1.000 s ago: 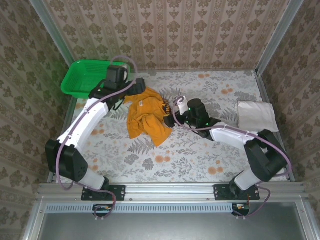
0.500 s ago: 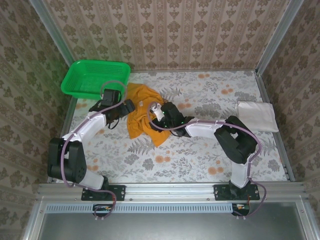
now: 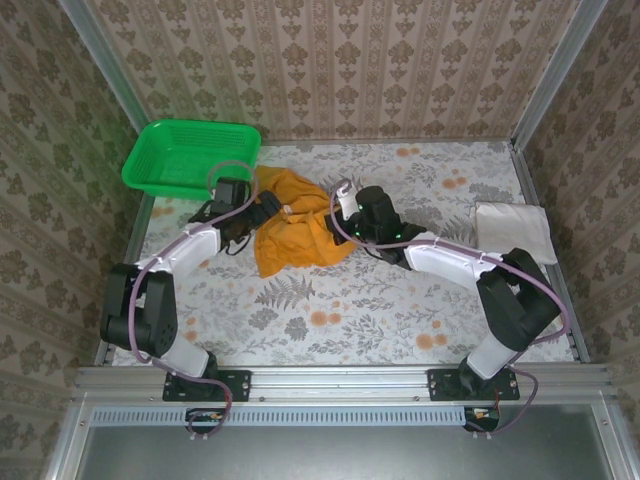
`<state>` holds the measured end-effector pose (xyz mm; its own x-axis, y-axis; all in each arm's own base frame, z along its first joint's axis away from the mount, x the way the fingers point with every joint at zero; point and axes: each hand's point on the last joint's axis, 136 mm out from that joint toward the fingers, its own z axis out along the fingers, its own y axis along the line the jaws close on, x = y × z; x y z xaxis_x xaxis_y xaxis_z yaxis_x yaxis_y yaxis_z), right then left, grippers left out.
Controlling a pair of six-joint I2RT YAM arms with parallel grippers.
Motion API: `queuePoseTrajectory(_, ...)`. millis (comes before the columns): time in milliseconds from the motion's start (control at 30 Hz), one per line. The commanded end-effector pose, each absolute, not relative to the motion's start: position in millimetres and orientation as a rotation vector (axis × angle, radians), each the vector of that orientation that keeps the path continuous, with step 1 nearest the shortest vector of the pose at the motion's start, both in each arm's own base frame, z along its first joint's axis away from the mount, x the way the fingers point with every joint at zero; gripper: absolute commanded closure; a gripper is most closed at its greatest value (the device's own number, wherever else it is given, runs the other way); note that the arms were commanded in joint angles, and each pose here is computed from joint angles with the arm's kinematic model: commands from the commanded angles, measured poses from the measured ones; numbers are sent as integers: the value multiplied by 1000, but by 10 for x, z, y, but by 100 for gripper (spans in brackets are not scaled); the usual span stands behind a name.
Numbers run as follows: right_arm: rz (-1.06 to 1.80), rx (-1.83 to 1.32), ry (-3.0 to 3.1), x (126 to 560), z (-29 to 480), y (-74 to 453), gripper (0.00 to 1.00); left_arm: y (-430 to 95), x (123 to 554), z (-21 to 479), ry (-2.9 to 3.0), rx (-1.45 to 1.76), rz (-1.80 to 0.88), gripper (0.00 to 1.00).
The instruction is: Fold and stack the t-shirts
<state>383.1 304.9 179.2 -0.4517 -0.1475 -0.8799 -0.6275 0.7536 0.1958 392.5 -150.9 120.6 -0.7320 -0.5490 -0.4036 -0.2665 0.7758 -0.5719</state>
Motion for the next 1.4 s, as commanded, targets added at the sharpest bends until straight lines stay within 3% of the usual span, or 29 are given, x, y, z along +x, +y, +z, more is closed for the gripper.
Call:
queuePoseTrajectory(0, 764, -597, 1991, 3684, 1813, 3190, 100, -1756, 3804, 1339, 2345, -680, -792, 0)
queuePoseTrajectory(200, 858, -659, 1956, 3568, 1872, 3378, 100, -1804, 3464, 1347, 2323, -719, -862, 0)
queuePoseTrajectory(433, 940, -855, 1933, 3284, 1763, 3666, 100, -1923, 3427, 1330, 2282, -806, -1018, 4)
queuePoseTrajectory(867, 957, -995, 1910, 3082, 1705, 3867, 100, -1931, 3706, 1042, 2322, -890, -1017, 36)
queuePoseTrajectory(1000, 962, -1044, 1932, 3054, 1610, 3933, 100, -1958, 3790, 1055, 2331, -870, -1008, 56)
queuePoseTrajectory(1067, 955, -1057, 1939, 3044, 1576, 3938, 100, -1959, 3803, 1103, 2340, -849, -991, 60)
queuePoseTrajectory(1133, 951, -1057, 1941, 3040, 1562, 3934, 100, -1929, 3791, 1141, 2348, -840, -963, 58)
queuePoseTrajectory(1233, 935, -1052, 1949, 3047, 1535, 3911, 100, -1841, 3742, 1215, 2350, -832, -901, 46)
queuePoseTrajectory(1367, 931, -1054, 1949, 3049, 1520, 3904, 100, -1728, 3667, 1284, 2357, -818, -826, 45)
